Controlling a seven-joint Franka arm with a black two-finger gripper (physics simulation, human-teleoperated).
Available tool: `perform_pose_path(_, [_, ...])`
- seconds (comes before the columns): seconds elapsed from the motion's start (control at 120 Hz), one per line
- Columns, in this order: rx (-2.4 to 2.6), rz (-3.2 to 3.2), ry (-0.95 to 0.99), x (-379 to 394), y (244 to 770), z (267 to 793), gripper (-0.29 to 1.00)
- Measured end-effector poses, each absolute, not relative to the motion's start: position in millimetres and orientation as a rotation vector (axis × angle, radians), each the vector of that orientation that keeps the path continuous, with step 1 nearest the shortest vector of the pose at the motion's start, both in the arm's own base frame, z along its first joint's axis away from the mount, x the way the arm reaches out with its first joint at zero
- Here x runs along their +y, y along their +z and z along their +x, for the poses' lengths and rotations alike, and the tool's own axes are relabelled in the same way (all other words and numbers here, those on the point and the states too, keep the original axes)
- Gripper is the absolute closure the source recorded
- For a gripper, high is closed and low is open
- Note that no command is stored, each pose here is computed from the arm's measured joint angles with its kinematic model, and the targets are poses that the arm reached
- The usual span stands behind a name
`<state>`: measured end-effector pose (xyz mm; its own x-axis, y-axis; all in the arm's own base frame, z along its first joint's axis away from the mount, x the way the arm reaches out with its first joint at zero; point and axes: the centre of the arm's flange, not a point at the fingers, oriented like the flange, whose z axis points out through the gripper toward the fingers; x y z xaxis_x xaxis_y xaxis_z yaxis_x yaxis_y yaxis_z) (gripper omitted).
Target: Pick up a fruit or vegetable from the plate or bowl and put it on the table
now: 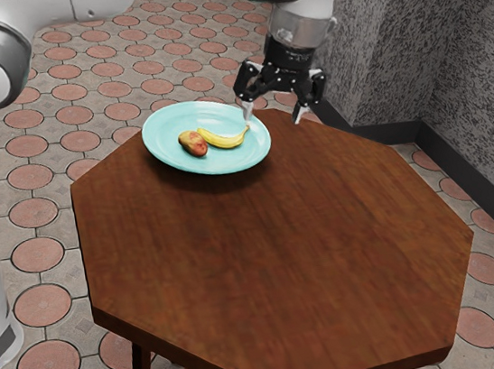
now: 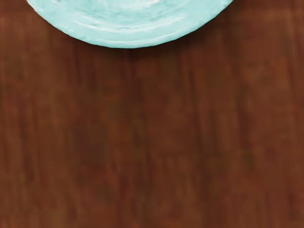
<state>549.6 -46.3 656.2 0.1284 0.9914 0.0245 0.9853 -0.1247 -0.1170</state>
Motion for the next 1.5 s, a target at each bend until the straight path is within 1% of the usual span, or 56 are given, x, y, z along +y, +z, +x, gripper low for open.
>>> perform_pose_path(0.092, [-1.989,-2.247,0.063,58.7,639.1,553.0,0.0])
perform_pose_path(0.142, [-1.953,-2.278,0.037,100.4,636.5,546.7,0.0])
perform_pose_path(0.225, [-1.868,-2.35,0.011,135.0,638.3,506.1,0.0])
perform_pose_path(0.258, [-1.794,-2.403,0.004,128.2,633.9,489.7,0.0])
perform_pose_path(0.308, [-1.564,-2.556,-0.013,72.7,623.4,477.1,0.0])
perform_pose_path(0.35, [-1.427,-2.636,-0.028,49.7,616.0,465.2,0.0])
perform_pose_path(0.425, [-1.279,-2.718,-0.061,41.9,611.0,454.6,0.0])
perform_pose_path(0.533, [-1.121,-2.794,-0.097,44.6,608.4,455.5,0.0])
perform_pose_path(0.8, [-0.928,-2.876,-0.086,83.3,592.8,462.2,0.0])
perform_pose_path(0.942, [-0.87,-2.895,-0.046,109.4,580.4,464.3,0.0])
perform_pose_path(1.192, [-0.875,-2.898,0.031,186.0,561.4,452.0,0.0])
perform_pose_path(1.392, [-0.8,-2.936,0.067,215.0,552.3,445.4,0.0])
perform_pose_path(1.5, [-0.679,-2.987,0.065,219.7,551.9,456.8,0.0])
